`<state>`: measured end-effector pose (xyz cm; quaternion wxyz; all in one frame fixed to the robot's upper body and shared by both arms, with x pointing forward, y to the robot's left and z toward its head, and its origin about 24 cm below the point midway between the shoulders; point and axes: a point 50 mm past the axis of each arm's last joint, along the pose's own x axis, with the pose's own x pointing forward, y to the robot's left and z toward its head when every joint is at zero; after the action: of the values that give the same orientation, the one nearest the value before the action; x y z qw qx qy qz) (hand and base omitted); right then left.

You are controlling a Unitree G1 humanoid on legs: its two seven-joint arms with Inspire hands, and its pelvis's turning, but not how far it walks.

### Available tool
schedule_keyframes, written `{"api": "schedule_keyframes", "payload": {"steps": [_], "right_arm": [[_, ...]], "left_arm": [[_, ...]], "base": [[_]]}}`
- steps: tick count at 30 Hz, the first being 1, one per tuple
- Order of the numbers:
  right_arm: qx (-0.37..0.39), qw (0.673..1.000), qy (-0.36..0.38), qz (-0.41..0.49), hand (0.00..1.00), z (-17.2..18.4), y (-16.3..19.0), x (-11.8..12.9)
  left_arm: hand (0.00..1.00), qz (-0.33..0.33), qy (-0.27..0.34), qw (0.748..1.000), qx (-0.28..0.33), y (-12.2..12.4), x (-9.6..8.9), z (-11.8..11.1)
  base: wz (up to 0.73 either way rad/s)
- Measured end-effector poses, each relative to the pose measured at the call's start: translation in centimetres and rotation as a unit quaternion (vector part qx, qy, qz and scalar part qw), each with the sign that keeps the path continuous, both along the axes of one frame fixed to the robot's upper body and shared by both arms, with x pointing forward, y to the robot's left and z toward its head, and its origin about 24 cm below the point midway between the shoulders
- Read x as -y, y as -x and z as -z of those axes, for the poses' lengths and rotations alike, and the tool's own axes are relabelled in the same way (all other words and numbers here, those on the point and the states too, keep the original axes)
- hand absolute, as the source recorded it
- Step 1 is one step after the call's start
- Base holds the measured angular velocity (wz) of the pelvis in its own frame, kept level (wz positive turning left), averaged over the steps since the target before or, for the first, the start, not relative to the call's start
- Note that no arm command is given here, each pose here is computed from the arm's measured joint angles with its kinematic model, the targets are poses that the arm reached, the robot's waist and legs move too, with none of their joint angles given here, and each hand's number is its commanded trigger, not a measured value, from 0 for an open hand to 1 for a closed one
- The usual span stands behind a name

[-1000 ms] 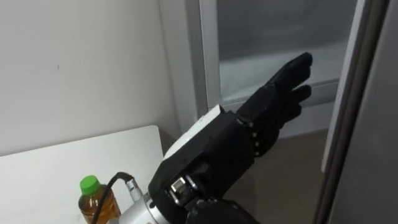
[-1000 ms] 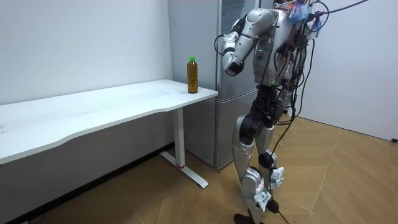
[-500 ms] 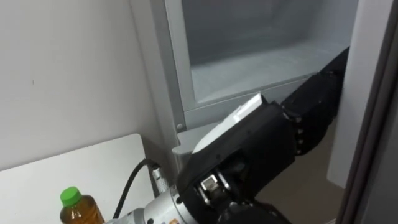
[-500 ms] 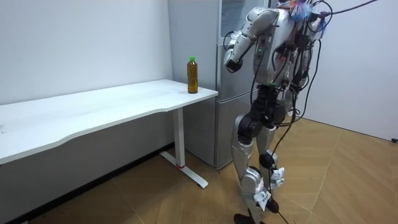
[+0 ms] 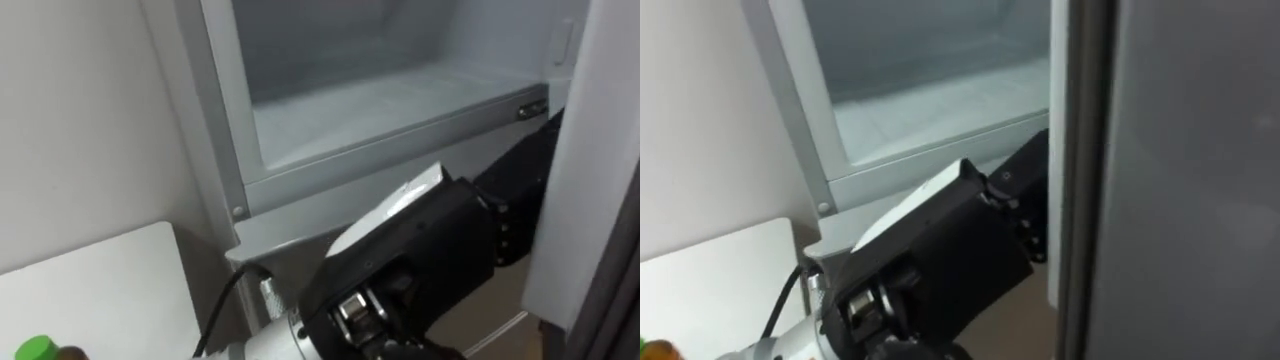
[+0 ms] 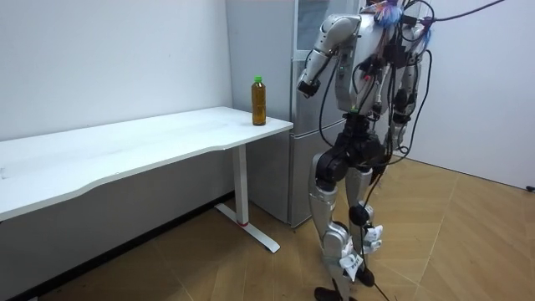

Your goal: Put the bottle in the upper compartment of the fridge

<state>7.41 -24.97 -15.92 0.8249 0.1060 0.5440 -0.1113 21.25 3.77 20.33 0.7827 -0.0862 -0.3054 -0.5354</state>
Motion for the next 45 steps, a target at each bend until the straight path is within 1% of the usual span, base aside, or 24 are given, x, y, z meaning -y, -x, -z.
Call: {"api": "schedule_keyframes", "payload": {"steps": [8,12,16,20,27,37,45], "right_arm": [[-0.005,1.0,0.01,-0.003,0.0,-0.1,0.3,0.7],[-0.006,1.0,0.022,-0.002,0.0,-0.4,0.4,1.5],[-0.006,1.0,0.025,-0.002,0.0,-0.4,0.4,1.6],[-0.006,1.0,0.028,0.002,0.0,-0.4,0.3,1.6],[-0.008,0.999,0.035,0.005,0.0,-0.5,0.4,1.8],[-0.015,0.999,0.038,-0.014,0.0,-0.4,0.4,1.6],[-0.014,0.999,0.037,-0.023,0.0,-0.3,0.1,1.3]], "left_arm": [[0.0,0.017,0.0,1.0,-0.001,0.2,0.7,0.0],[0.0,0.024,-0.004,1.0,0.003,-0.1,1.2,-0.2],[0.0,0.03,-0.009,0.999,0.004,-0.2,1.5,-0.2],[0.0,0.035,-0.009,0.999,-0.01,-0.5,1.6,0.1],[0.0,0.062,-0.017,0.998,-0.017,0.2,2.5,0.6],[0.0,0.066,-0.016,0.998,-0.018,0.2,2.6,0.5],[0.0,0.068,-0.019,0.998,-0.004,0.1,2.7,0.0]], "base": [[-0.17],[-0.1],[-0.15],[-0.14],[-0.02],[-0.04],[-0.01]]}}
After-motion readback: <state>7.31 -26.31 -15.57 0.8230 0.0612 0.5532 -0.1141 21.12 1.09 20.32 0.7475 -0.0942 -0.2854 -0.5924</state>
